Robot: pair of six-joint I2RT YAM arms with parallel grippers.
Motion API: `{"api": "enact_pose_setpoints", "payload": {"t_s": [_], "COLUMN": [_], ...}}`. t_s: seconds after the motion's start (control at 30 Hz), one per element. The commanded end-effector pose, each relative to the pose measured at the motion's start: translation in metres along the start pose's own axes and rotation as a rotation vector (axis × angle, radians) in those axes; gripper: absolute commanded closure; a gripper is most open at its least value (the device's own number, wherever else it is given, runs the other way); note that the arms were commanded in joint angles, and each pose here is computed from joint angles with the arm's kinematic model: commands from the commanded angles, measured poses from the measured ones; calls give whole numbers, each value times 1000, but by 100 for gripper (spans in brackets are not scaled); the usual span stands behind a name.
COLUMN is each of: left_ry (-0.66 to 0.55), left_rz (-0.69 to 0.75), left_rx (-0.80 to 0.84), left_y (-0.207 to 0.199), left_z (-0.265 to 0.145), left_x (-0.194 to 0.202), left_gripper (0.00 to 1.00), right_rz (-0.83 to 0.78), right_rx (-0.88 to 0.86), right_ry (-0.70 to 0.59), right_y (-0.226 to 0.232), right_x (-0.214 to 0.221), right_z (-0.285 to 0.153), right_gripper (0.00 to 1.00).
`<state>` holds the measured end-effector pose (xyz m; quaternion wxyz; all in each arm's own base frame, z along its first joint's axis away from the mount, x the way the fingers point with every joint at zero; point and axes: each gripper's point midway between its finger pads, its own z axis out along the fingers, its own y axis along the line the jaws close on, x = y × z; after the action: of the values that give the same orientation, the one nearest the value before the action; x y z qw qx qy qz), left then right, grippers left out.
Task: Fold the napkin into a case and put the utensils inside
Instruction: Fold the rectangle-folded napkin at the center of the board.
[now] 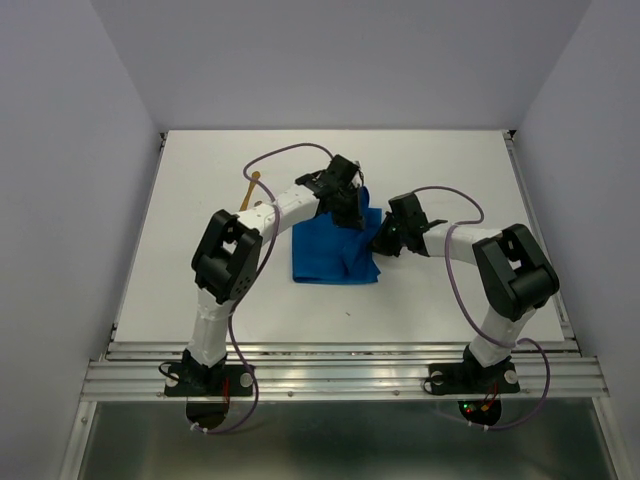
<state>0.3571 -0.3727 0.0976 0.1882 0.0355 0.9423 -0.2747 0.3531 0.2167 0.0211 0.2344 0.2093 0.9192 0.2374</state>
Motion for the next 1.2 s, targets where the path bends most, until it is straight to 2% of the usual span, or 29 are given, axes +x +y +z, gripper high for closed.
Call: {"api": "enact_pose_setpoints", "payload": {"t_s": [0.0, 0.47, 0.97, 1.07, 1.17], "left_ry": [-39, 28, 43, 36, 31], "left_rz": [-1, -25, -29, -26, -12], "left_rx": [66, 115, 161, 163, 143], "left_y": [-26, -31, -41, -42, -38], "left_z": [-5, 17, 18, 15, 14], "left_x": [-18, -5, -2, -4, -4], "left_gripper": [100, 100, 100, 100, 100], "right_rz": [-7, -8, -11, -10, -34], "right_rx": [136, 153, 158, 176, 188], "right_ry": [67, 78, 84, 76, 22], "right_y": [-39, -45, -45, -50, -54], "right_x": [28, 32, 36, 37, 29], "right_z": [8, 10, 11, 7, -7], "right_gripper": [87, 87, 86, 82, 62]}}
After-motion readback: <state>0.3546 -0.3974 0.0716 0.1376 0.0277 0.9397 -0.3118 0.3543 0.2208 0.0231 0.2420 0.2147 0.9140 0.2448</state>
